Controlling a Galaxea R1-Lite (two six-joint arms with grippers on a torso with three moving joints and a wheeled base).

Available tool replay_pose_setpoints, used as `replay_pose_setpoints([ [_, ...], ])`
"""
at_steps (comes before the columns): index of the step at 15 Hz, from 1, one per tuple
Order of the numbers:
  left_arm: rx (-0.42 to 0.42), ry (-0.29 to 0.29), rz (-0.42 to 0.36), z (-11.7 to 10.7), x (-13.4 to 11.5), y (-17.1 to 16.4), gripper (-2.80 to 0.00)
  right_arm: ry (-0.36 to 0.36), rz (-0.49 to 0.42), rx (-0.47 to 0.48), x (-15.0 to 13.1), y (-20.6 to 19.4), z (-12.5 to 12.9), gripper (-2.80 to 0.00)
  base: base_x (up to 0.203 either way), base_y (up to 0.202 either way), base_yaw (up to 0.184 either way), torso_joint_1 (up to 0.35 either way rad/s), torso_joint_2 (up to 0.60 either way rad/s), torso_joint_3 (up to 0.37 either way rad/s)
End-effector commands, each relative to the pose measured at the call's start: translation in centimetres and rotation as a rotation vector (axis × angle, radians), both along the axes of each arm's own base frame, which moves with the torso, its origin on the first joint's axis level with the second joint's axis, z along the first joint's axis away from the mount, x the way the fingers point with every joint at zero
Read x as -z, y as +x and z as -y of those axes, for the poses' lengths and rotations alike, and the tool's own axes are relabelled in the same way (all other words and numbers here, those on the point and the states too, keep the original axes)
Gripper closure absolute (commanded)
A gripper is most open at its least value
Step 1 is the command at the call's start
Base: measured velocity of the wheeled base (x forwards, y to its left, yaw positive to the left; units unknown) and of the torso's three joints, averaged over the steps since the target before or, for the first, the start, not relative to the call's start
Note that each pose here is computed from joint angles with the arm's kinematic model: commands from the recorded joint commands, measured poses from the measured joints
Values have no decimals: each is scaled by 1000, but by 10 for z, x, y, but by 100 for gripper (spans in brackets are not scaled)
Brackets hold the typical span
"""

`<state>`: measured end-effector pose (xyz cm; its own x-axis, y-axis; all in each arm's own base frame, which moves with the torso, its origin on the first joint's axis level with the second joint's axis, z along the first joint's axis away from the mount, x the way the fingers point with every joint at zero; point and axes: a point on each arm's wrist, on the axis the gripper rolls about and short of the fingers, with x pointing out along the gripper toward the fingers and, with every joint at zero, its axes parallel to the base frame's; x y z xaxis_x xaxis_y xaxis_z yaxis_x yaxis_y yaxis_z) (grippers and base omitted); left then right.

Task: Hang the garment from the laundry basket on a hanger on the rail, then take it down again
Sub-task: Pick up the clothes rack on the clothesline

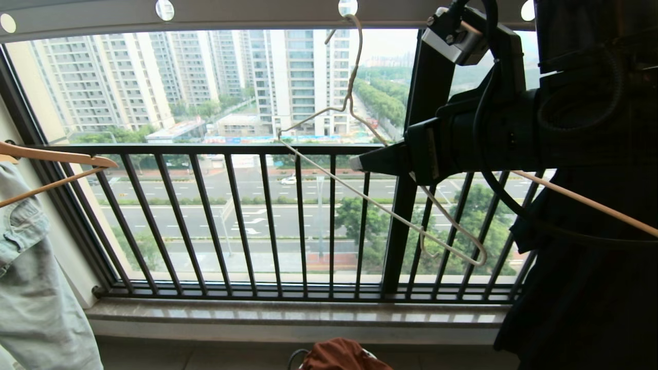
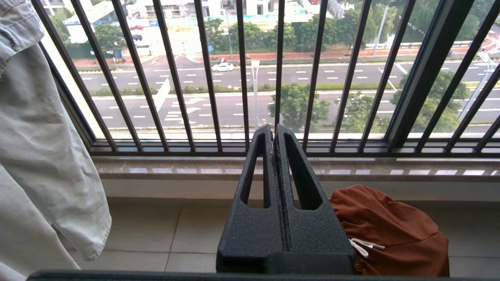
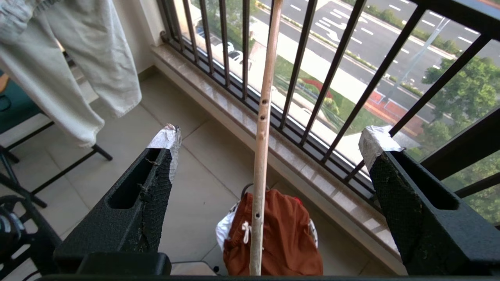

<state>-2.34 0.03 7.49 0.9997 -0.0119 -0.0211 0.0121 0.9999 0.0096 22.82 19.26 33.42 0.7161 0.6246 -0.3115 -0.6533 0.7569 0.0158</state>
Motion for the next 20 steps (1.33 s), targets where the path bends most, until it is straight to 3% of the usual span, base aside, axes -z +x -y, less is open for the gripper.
replay_pose_setpoints([
  [1,0,0,0,0,0,0,0,-24,-4,8,12,13,-10,-280,0,0,0,0,0,0],
  [4,0,0,0,0,0,0,0,-69,15,19,20,23,-18,-280,0,0,0,0,0,0],
  [16,0,0,0,0,0,0,0,-100,65,17,22,32,-24,-280,0,0,0,0,0,0],
  [17,0,0,1,0,0,0,0,-100,65,17,22,32,-24,0,0,0,0,0,0,0],
  [20,0,0,0,0,0,0,0,-98,68,20,21,32,-24,0,0,0,0,0,0,0],
])
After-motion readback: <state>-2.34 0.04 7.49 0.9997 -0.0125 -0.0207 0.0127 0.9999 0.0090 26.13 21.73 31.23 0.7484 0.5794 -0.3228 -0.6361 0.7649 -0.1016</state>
